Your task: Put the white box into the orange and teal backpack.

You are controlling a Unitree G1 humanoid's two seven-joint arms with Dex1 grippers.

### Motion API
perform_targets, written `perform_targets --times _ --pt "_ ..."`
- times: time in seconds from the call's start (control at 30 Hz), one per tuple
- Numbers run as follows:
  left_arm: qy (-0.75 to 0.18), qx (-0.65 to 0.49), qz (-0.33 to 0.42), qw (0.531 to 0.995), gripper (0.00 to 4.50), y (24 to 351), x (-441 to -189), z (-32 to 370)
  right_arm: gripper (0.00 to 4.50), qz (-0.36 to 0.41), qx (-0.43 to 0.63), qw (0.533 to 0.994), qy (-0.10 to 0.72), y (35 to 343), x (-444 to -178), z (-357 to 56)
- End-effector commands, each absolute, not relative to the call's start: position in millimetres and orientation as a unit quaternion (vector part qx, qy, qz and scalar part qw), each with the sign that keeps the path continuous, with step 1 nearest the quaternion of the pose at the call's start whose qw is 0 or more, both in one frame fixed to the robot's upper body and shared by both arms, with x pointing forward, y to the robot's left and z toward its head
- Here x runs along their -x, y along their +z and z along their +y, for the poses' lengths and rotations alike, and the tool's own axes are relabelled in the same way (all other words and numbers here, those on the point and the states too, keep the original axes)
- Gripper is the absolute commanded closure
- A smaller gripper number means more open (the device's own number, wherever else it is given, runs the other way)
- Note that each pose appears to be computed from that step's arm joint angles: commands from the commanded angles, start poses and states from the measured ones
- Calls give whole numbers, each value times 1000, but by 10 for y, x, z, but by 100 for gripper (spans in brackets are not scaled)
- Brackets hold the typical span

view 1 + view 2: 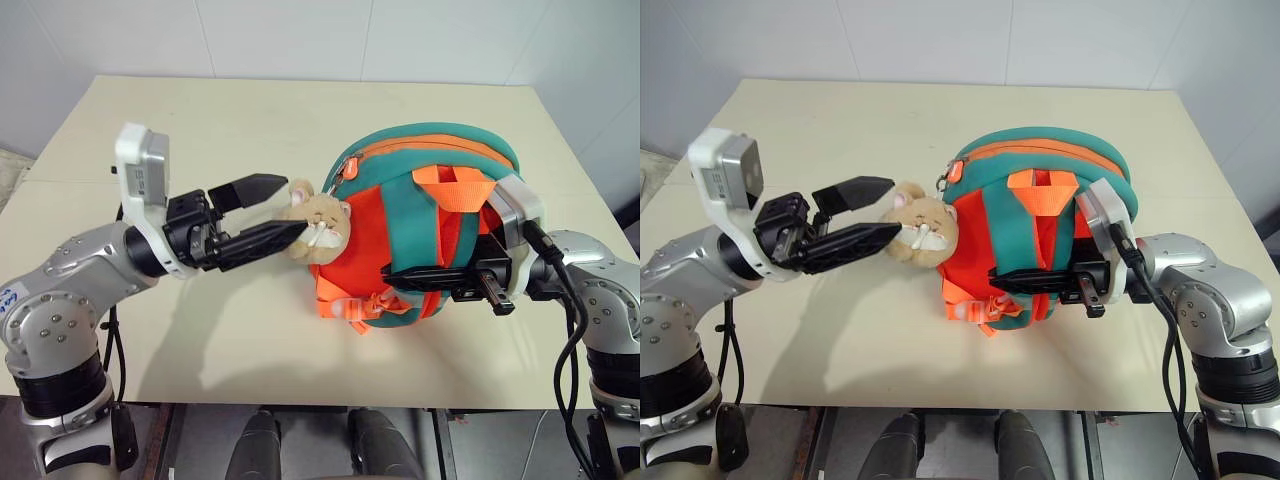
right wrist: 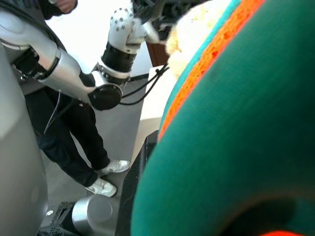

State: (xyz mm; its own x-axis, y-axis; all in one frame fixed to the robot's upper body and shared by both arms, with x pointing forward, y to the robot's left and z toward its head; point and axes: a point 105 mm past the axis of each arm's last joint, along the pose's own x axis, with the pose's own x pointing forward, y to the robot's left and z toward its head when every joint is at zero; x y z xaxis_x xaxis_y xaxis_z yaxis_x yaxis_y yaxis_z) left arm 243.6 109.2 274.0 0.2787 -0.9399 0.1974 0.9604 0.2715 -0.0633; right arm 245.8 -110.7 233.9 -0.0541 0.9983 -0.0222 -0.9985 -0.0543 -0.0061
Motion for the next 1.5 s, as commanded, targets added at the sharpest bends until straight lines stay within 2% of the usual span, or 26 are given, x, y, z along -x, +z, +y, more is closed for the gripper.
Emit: perform_targets --times 0.03,0.23,0.57,0.7,1.0,1.17,1.37,1.5 --pt "-599 83 -57 795 2 2712 -2414 1010 450 -19 14 679 733 2437 -2430 -1106" --pt "-610 51 -28 790 2 2589 -2541 860 450 -21 19 681 731 2426 -2460 -1094" --pt "-620 2 -21 785 297 2581 -2650 875 450 -27 18 684 728 2425 -2449 -1073" --pt "-630 -11 -28 776 372 2673 -2622 915 450 -31 16 686 727 2423 -2440 -1063" --pt "-591 -82 -35 801 383 2955 -2739 1334 450 -77 -20 680 729 2491 -2387 -1105" --pt "-566 -108 -27 817 383 3065 -2834 1546 450 -95 -43 699 707 2495 -2409 -1115" --pt "-558 -120 30 820 383 2905 -2953 1785 450 -92 -49 709 697 2453 -2388 -1103" --pt "-557 -133 117 812 383 2515 -3047 1971 450 -91 -49 715 692 2437 -2388 -1108"
